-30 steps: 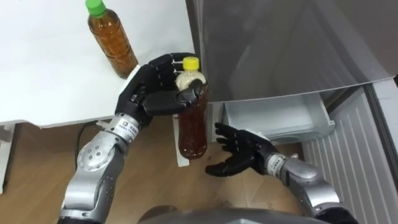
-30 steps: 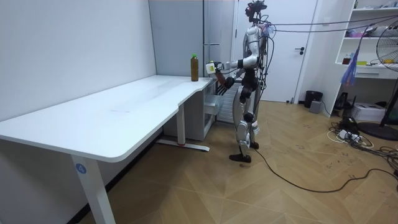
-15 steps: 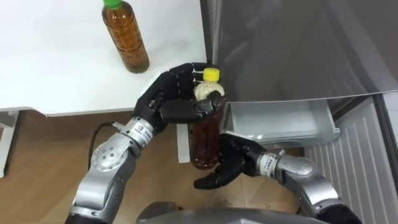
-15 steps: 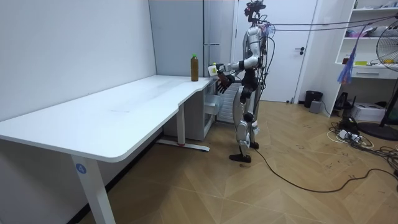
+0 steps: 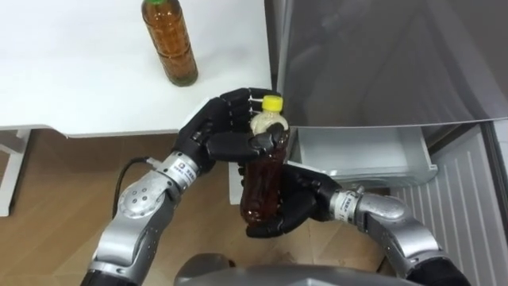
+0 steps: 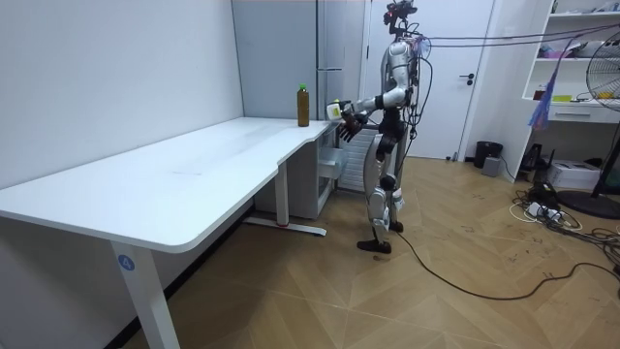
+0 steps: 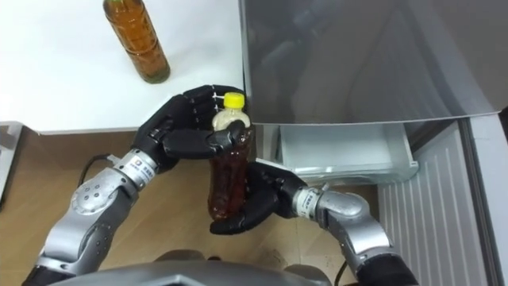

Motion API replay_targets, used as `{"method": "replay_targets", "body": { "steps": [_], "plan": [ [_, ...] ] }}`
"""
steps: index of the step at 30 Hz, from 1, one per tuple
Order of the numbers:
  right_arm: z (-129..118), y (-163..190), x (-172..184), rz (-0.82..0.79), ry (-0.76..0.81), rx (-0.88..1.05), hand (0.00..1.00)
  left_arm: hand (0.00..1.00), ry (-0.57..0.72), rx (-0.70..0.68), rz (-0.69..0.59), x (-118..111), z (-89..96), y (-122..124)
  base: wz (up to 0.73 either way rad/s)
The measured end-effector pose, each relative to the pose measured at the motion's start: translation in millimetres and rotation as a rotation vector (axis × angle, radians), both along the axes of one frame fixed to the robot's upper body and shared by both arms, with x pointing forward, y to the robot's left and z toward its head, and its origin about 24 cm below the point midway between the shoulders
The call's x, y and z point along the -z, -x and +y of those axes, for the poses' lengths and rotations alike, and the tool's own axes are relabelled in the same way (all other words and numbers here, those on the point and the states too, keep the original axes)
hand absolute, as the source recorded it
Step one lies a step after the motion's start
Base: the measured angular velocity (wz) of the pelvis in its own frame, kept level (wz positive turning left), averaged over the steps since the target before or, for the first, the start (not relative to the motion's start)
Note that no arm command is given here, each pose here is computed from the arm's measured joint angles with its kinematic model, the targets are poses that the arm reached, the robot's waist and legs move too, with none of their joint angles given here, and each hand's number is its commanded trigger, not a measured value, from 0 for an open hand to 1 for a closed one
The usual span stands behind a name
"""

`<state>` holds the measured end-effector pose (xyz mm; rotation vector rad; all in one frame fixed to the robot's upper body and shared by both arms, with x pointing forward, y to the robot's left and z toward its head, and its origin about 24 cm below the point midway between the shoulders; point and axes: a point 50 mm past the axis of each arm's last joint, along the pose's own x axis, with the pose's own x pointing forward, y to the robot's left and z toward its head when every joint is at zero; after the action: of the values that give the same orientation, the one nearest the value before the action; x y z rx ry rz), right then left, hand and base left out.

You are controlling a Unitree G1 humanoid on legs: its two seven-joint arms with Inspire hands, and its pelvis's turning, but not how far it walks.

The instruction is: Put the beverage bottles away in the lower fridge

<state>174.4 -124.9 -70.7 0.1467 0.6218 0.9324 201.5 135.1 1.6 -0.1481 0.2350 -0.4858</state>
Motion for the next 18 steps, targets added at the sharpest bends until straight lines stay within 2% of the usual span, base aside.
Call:
{"method": "replay_targets", "body": {
  "steps": [3, 4, 5, 7, 9, 18],
  "plan": [
    [1.7, -1.0, -3.6, -0.011, -0.022, -0.018, 0.00, 1.00, -0.001, 0.007, -0.002, -0.4, -0.1, -0.3, 0.00],
    [2.5, -0.7, -4.0, -0.008, -0.035, -0.021, 0.49, 1.00, -0.004, 0.011, -0.001, -0.2, 0.1, -0.1, 0.00],
    [3.1, 0.1, -4.2, -0.001, -0.056, -0.016, 0.82, 1.00, -0.006, 0.016, 0.000, 0.0, 0.2, 0.3, 0.00],
    [3.5, 0.7, -4.4, 0.004, -0.072, -0.009, 0.93, 1.00, -0.010, 0.019, 0.000, 0.1, 0.7, 0.4, 0.00],
    [3.9, 0.9, -4.5, 0.007, -0.082, -0.005, 1.00, 1.00, -0.011, 0.022, 0.001, 0.3, 0.1, 0.7, 0.00],
    [2.2, 2.2, -6.1, 0.028, -0.137, 0.020, 1.00, 1.00, 0.002, 0.054, -0.015, -3.2, -6.9, -2.6, 0.02]
  ]
}}
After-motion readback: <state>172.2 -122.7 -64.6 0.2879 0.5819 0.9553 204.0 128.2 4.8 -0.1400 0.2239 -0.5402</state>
